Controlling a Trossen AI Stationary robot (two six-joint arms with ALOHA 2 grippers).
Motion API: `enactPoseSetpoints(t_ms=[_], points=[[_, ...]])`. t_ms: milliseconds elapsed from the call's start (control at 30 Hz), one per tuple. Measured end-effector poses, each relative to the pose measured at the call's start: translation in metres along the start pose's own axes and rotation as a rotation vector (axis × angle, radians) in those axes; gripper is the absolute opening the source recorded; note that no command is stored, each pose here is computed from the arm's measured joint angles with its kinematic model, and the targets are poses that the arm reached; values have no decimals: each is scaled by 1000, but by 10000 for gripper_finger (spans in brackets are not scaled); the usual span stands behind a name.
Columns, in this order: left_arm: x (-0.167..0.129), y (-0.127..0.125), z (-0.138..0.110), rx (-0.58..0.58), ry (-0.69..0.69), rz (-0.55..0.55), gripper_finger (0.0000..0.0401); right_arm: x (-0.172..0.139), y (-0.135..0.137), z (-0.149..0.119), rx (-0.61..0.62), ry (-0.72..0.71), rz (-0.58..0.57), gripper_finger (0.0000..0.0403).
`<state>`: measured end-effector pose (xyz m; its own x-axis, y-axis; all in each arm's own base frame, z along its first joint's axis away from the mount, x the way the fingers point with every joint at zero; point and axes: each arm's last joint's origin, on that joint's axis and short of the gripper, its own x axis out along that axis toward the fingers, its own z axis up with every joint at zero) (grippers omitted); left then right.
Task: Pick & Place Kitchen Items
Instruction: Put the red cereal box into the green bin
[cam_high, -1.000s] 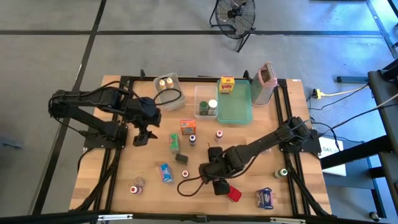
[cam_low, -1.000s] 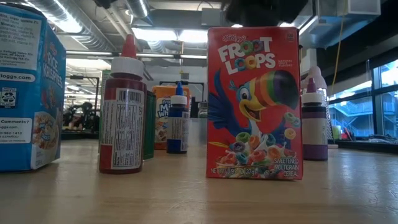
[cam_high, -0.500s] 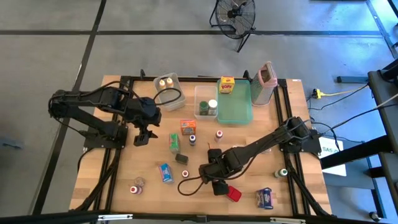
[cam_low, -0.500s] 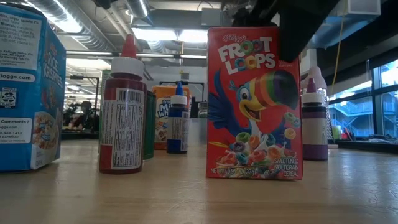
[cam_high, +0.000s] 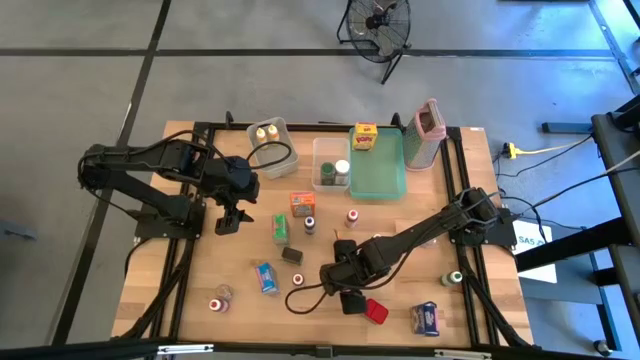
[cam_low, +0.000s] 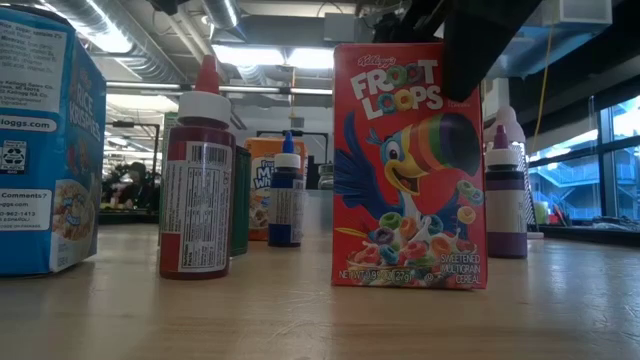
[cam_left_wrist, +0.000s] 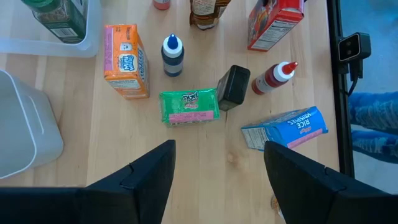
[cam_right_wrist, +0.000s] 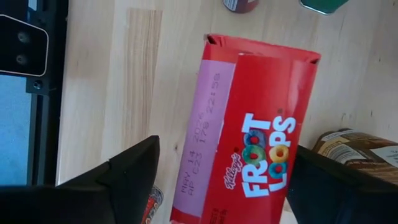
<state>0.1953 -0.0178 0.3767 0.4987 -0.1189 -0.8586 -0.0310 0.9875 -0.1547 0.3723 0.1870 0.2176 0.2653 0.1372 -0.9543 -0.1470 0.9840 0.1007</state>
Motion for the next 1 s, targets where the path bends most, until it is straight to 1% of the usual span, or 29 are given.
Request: enactPoseSetpoints(t_ms=[500, 633, 733, 1000], points=[[0, 0, -1, 3, 8, 1, 240, 0, -5, 2, 20, -1, -5, 179], [0, 0, -2, 13, 20, 3, 240, -4, -5, 4, 34, -10, -4, 154], [0, 0, -3, 20, 27, 4, 240, -9, -4, 8, 34, -31, 3, 148], [0, 0, -3, 19, 27, 4, 240, -30, -1, 15, 34, -28, 3, 152]])
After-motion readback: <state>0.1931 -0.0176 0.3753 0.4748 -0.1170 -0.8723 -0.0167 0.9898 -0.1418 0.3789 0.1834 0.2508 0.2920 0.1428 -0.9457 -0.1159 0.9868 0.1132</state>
